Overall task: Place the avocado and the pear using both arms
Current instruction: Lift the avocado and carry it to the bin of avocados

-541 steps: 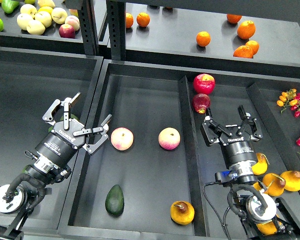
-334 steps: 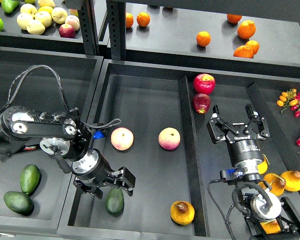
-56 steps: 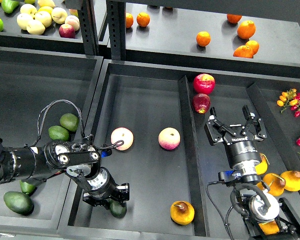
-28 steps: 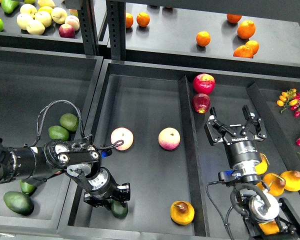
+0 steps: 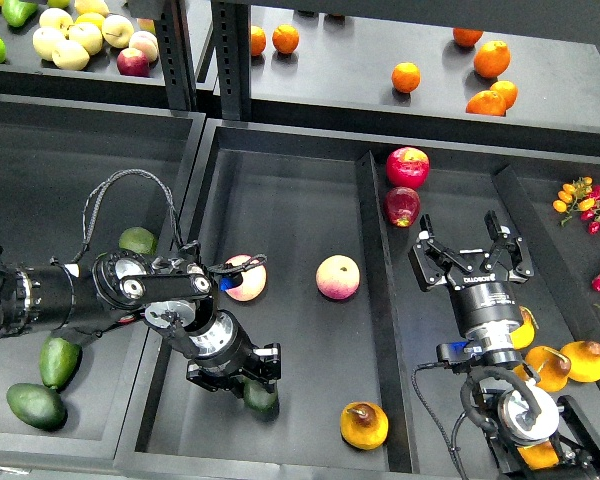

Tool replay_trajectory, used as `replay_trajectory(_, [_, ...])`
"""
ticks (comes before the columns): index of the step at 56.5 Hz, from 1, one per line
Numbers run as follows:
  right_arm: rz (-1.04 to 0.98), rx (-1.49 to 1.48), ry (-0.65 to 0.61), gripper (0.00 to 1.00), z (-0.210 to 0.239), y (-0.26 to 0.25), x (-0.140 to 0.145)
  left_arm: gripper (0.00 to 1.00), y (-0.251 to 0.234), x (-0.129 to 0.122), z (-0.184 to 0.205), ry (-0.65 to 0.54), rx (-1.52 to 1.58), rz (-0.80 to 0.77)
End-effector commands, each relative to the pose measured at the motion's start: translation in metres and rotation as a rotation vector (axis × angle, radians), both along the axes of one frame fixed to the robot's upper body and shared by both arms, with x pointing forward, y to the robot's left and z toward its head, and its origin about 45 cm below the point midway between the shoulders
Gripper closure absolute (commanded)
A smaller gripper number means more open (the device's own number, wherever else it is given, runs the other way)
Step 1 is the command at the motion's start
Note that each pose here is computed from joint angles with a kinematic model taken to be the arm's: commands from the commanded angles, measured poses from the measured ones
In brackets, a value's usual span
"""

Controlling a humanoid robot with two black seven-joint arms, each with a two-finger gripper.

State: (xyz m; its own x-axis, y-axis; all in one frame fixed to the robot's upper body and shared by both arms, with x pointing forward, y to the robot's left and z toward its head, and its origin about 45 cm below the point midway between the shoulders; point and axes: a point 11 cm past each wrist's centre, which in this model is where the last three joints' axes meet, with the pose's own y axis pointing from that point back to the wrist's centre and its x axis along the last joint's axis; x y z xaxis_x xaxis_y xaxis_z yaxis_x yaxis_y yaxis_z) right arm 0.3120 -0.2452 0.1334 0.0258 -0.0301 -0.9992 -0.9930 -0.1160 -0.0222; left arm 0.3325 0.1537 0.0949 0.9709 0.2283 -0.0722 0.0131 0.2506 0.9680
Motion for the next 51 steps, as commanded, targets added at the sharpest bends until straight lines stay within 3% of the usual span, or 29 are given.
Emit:
replay_trajectory(1, [0.004,0.000,0.001,0.00,0.000,0.001,0.000,0.72,0.028,0.011,0.014,-0.023,0.005,0.049])
replay_trajectory(13, [0.006,0.000,0.001,0.00,0.000,0.002,0.000,0.72,0.070,0.027,0.033,-0.068,0.024,0.130])
replay_trajectory(34, [0.008,-0.002,0.001,0.00,0.000,0.002,0.000,0.72,0.119,0.032,0.045,-0.092,0.056,0.225])
replay_trajectory(51, [0.008,-0.001,0.000,0.00,0.000,0.002,0.000,0.72,0.165,0.013,0.034,-0.065,0.109,0.283])
